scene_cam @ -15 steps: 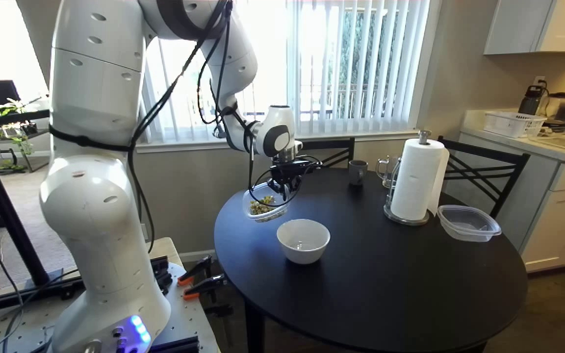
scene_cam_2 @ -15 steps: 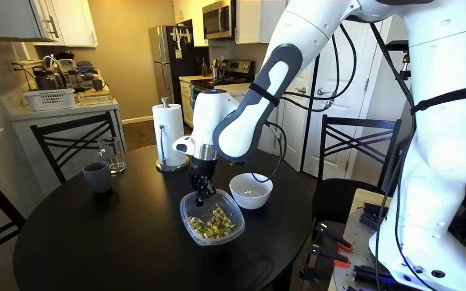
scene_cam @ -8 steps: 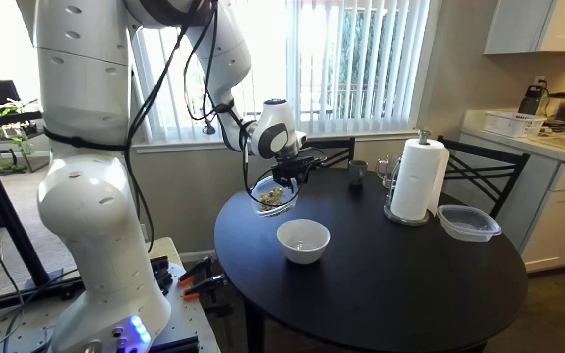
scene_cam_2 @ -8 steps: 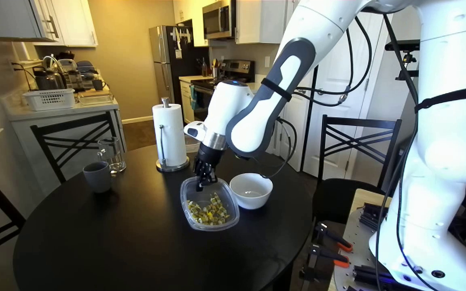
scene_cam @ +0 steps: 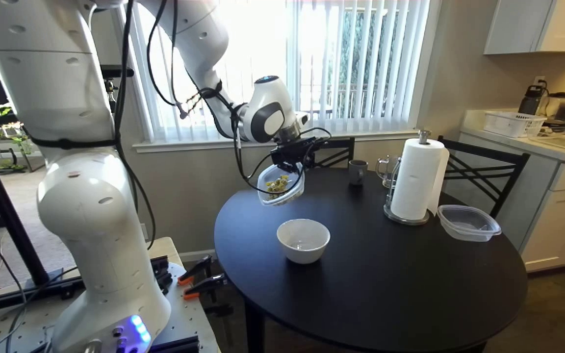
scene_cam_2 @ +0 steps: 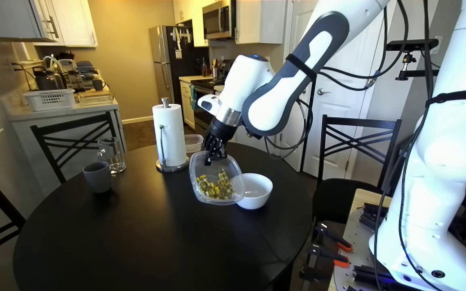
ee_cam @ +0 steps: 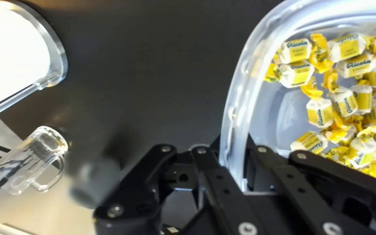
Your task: Pour the contents in the container into the bowl
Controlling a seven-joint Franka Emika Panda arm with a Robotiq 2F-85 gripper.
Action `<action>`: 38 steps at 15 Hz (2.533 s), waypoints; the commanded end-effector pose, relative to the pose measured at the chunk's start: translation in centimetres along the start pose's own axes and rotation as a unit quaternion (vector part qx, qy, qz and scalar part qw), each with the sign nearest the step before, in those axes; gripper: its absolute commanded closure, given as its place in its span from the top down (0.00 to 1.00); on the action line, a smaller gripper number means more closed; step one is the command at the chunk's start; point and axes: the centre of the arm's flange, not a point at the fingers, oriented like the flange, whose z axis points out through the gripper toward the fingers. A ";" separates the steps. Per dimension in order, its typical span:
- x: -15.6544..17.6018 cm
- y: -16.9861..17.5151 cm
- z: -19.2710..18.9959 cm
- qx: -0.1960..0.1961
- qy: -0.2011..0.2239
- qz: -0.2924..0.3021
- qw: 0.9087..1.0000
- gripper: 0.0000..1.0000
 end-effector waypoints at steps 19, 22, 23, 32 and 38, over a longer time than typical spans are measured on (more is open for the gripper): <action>-7.7 4.9 -2.4 -0.188 -0.121 0.113 0.968 0.01; -6.7 3.4 -2.2 -0.231 -0.152 0.118 0.954 0.01; -6.2 2.8 -2.0 -0.245 -0.160 0.119 0.949 0.01; -3.3 -0.5 2.0 -0.391 -0.280 0.123 0.868 0.01; -1.9 0.4 5.0 -0.415 -0.331 0.109 0.840 0.01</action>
